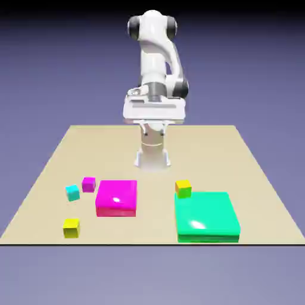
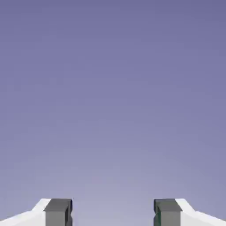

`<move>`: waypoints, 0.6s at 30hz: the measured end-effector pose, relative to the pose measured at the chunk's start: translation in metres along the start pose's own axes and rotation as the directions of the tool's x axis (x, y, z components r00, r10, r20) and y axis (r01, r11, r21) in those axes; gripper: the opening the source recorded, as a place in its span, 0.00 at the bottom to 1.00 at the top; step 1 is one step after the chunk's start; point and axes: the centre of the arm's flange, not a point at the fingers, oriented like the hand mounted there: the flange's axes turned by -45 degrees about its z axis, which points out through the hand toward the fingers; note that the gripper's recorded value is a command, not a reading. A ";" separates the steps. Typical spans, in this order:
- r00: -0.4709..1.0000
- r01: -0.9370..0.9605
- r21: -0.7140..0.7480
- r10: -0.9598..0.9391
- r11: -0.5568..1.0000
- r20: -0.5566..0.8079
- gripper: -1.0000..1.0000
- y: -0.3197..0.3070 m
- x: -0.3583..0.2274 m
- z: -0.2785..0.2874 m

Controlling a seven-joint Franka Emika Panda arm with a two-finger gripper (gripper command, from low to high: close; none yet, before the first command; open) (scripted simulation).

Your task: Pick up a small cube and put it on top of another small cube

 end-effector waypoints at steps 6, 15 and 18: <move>0.851 -0.406 -0.149 0.432 0.902 0.299 0.50 0.120 -0.049 0.065; 0.221 -0.760 -0.476 0.864 0.443 0.452 0.50 0.270 -0.185 0.101; -0.040 -0.786 -0.575 0.910 0.227 0.413 0.50 0.311 -0.242 0.093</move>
